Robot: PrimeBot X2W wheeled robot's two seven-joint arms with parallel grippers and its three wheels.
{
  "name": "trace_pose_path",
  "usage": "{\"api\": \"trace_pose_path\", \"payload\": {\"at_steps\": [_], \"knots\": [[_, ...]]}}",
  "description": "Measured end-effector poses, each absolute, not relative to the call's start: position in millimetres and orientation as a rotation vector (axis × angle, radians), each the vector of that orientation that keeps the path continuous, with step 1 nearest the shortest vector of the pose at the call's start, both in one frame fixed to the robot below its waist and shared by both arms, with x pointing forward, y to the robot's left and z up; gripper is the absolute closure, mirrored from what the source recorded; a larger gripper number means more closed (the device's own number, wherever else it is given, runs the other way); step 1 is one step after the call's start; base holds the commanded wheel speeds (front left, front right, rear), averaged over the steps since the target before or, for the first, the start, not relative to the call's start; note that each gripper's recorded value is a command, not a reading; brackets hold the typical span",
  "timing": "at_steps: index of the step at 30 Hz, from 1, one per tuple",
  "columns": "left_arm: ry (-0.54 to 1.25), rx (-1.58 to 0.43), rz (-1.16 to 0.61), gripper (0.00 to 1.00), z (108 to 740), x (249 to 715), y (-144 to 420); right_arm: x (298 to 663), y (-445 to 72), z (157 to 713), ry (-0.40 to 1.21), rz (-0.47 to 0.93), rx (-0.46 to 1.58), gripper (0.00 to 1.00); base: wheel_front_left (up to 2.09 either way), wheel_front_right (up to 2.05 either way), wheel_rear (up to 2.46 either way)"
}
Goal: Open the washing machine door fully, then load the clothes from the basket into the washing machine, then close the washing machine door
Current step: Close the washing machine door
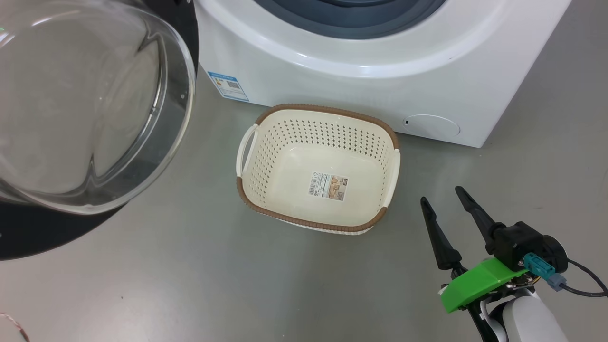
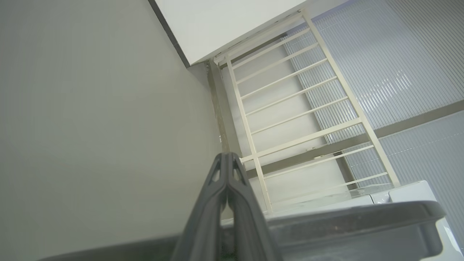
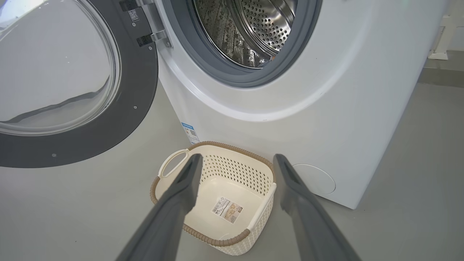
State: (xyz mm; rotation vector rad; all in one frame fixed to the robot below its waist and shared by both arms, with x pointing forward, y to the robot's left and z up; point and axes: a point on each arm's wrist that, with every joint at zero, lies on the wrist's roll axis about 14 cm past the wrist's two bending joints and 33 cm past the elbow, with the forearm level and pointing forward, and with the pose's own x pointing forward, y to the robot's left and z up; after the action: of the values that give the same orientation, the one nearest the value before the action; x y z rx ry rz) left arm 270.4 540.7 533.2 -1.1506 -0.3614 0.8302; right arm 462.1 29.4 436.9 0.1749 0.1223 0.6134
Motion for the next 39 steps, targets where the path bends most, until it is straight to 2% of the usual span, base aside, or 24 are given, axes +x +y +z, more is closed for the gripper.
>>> {"api": "trace_pose_path", "payload": {"at_steps": [16,39], "knots": [[-0.194,-1.273,0.662,1.00,522.5,269.9,516.3,460.3,29.0,438.0,0.129,0.612,0.184,0.00,0.00,0.00,0.00],[0.022,-1.492,0.193,1.00,526.8,288.5,420.8,455.7,26.6,439.4,0.135,0.605,0.187,0.00,0.00,0.00,0.00]]}}
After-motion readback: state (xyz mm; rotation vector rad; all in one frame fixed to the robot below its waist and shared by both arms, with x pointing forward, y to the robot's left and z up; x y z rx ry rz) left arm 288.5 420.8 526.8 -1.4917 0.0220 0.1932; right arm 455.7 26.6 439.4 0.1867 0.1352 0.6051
